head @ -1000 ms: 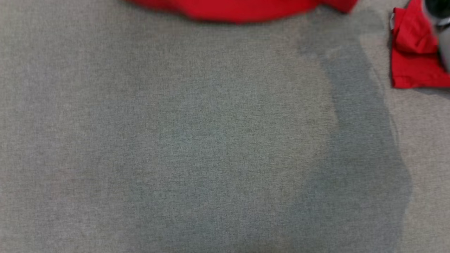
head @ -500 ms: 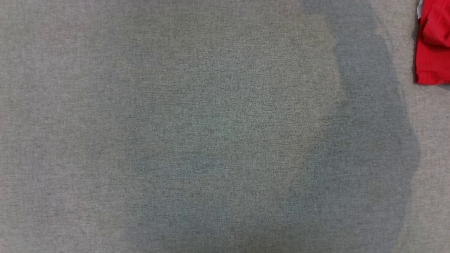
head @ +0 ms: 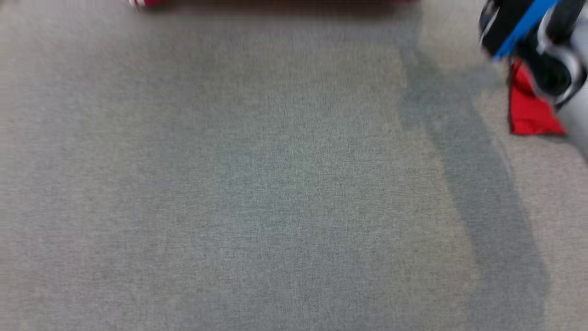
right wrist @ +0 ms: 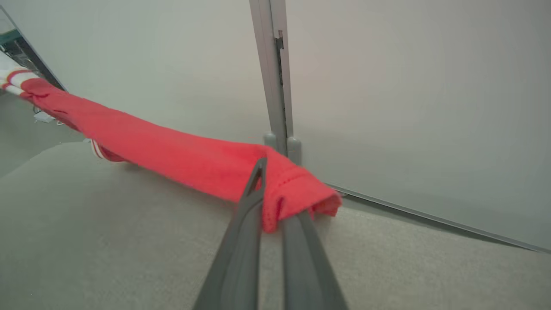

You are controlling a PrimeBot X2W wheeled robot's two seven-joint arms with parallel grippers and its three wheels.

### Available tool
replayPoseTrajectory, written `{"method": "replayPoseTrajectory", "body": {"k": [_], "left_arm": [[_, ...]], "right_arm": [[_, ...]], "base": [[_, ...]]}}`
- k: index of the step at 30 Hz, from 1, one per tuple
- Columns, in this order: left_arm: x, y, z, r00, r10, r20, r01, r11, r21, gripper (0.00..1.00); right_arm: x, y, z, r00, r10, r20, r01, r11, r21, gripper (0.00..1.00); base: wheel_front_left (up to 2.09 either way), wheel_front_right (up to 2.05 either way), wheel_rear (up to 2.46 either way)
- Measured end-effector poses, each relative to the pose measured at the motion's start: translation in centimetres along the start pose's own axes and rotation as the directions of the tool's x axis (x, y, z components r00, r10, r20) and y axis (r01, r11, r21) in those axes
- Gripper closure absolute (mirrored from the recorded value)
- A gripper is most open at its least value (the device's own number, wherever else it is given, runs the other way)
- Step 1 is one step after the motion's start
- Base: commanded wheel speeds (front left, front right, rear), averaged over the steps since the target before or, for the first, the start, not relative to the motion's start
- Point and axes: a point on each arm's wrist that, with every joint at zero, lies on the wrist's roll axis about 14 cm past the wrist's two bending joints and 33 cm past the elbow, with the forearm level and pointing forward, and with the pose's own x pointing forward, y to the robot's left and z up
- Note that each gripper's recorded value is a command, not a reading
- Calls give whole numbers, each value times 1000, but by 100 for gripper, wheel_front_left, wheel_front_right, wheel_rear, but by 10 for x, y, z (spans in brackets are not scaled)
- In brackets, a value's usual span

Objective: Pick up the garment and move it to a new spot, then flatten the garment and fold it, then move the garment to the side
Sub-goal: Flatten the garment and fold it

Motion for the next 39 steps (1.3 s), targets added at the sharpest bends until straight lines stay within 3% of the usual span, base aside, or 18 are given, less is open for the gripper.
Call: {"method": "replayPoseTrajectory", "body": {"k": [6, 10, 16, 23, 28, 32, 39], "left_arm": [[-72, -26, -57, 956, -81, -281, 81, 997, -11, 100], [-128, -47, -92, 872, -134, -471, 137, 990, -28, 100], [-193, -89, -132, 749, -216, -627, 199, 975, -98, 100], [-278, -132, -187, 528, -319, -787, 226, 946, -231, 100], [-330, -158, -212, 370, -380, -848, 234, 921, -311, 100], [-344, -168, -210, 341, -402, -850, 232, 912, -339, 100], [-336, -167, -196, 360, -412, -837, 242, 908, -343, 100]], "right_arm": [[-53, 28, -51, 973, 47, -225, -34, 997, 65, 100], [-97, 38, -78, 933, 60, -355, -27, 995, 98, 100], [-157, 58, -118, 867, 107, -487, -38, 988, 150, 100], [-230, 51, -168, 764, 108, -637, 23, 981, 193, 100], [-282, 47, -201, 632, 121, -766, 41, 981, 188, 100], [-301, 41, -198, 596, 119, -794, 35, 984, 174, 100], [-301, 37, -180, 591, 134, -796, 27, 982, 185, 100]], "base": [[0, 0, 0], [0, 0, 0], [0, 0, 0], [0, 0, 0], [0, 0, 0], [0, 0, 0], [0, 0, 0]]}}
